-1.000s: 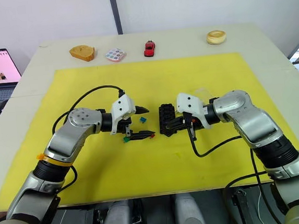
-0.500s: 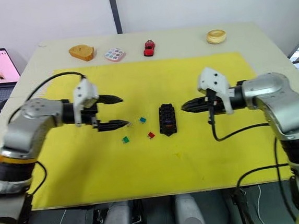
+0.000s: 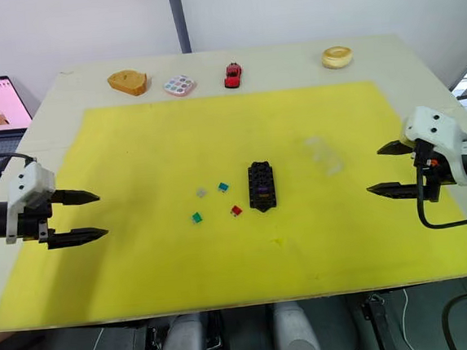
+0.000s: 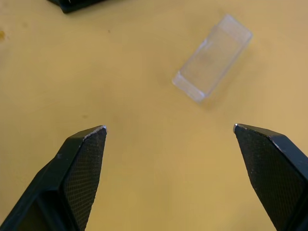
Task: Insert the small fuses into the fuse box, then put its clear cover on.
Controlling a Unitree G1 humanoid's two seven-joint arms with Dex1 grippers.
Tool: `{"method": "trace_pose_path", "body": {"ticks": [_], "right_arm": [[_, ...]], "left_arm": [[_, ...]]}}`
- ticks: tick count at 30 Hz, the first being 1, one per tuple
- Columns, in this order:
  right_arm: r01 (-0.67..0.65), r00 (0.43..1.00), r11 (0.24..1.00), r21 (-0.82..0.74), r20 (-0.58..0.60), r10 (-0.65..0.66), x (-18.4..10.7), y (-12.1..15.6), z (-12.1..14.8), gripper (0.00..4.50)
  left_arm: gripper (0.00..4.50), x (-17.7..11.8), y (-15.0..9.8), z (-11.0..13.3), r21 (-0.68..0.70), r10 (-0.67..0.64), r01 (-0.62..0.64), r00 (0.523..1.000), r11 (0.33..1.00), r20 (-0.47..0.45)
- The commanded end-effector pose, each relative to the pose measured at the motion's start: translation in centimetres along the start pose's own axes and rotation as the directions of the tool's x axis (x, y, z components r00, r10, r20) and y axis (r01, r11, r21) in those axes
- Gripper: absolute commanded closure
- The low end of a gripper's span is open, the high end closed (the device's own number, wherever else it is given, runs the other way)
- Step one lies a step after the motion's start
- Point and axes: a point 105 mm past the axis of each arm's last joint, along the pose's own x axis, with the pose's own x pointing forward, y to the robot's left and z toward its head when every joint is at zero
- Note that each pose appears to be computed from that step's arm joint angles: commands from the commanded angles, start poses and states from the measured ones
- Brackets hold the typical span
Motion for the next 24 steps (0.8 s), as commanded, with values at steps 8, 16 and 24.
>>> {"method": "trace_pose_path", "body": {"ticks": [8,16,24], "right_arm": [[-0.014,0.991,0.989,-0.144,0.127,0.032,1.4,1.2,5.5,0.03],[-0.168,0.919,0.936,-0.309,0.294,0.262,5.3,6.7,12.3,0.0],[-0.191,0.893,0.923,-0.333,0.331,0.304,6.9,8.4,13.8,0.0]], "left_arm": [[0.0,2.3,-1.9,3.6,0.049,-0.16,0.155,0.981,0.987,0.111],[0.89,6.4,-3.6,5.2,-0.163,-0.386,0.433,0.886,0.887,0.256],[2.91,9.3,-2.5,5.3,-0.305,-0.409,0.487,0.867,0.818,0.284]]}}
